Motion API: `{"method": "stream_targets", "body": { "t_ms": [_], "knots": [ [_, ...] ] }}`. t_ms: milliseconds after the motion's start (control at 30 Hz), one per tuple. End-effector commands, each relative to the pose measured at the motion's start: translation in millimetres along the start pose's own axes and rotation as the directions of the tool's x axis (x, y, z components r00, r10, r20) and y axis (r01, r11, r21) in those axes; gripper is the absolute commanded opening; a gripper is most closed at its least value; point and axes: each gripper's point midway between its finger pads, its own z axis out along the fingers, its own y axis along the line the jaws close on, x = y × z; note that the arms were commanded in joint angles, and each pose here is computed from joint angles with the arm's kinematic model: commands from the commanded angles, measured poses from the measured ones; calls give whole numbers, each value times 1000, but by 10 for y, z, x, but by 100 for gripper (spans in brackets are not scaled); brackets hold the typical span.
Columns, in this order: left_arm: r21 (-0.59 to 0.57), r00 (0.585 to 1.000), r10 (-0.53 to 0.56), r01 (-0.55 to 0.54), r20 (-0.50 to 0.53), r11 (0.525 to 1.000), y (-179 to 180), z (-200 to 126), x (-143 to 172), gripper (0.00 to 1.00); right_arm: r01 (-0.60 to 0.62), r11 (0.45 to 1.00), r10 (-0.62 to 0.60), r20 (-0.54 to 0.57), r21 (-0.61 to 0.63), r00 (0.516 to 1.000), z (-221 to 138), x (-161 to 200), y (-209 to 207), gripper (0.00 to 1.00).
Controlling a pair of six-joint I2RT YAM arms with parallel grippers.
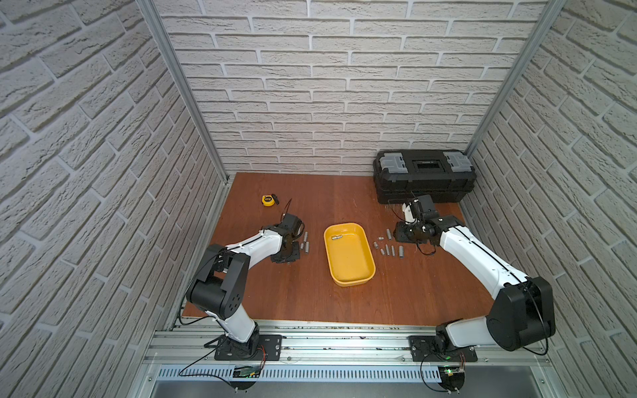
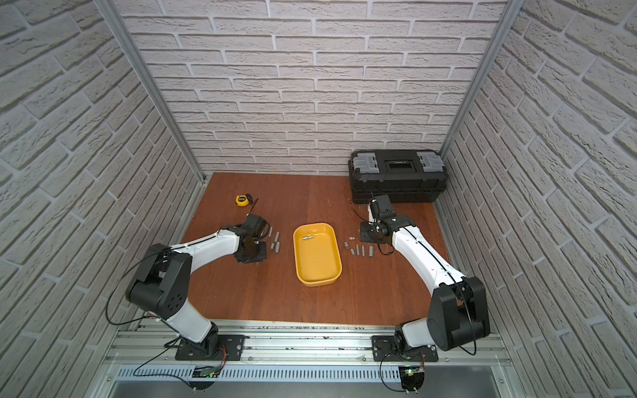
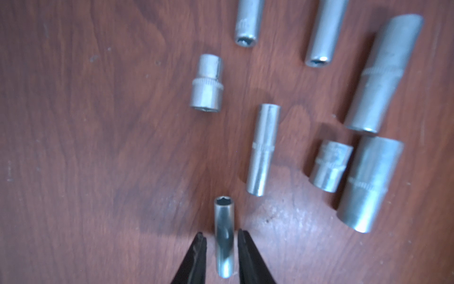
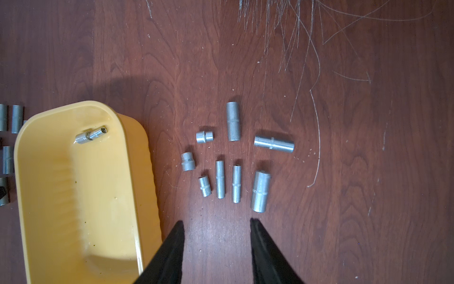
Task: Take out the socket from the storage box
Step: Place the socket head at the center of the board, then pick up the socket head from the storage box.
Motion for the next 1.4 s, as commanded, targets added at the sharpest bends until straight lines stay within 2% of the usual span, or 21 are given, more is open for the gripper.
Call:
{"method": "stream_targets", "body": {
  "t_ms": [0, 233, 400, 533, 700, 1133, 1367],
  "knots": [
    [11, 999, -11, 11, 37, 1000, 16, -135, -76, 28, 11, 999, -11, 14, -37, 1000, -35, -46, 91, 45],
    [20, 989, -23, 20, 144, 1000, 51, -566, -293, 34, 115, 985, -110, 49, -130, 993, -72, -97, 554, 46],
    [28, 980, -40, 36, 197, 999, 98, -767, -353, 37, 222, 960, -221, 23, -171, 975, 58, -17, 1034, 46],
    [22, 977, -71, 68, 202, 997, 192, -790, -334, 38, 288, 937, -294, 1, -198, 956, 214, 45, 1398, 48],
    [22, 976, -88, 85, 200, 996, 236, -782, -269, 38, 321, 925, -331, -18, -203, 943, 457, 58, 1663, 50],
    [22, 975, -109, 107, 194, 994, 289, -773, -185, 39, 379, 908, -395, -65, -178, 917, 1058, 85, 2036, 50],
    [25, 972, -117, 114, 202, 993, 311, -813, -162, 39, 399, 901, -416, -77, -167, 906, 1239, 101, 2141, 48]
  ]
}}
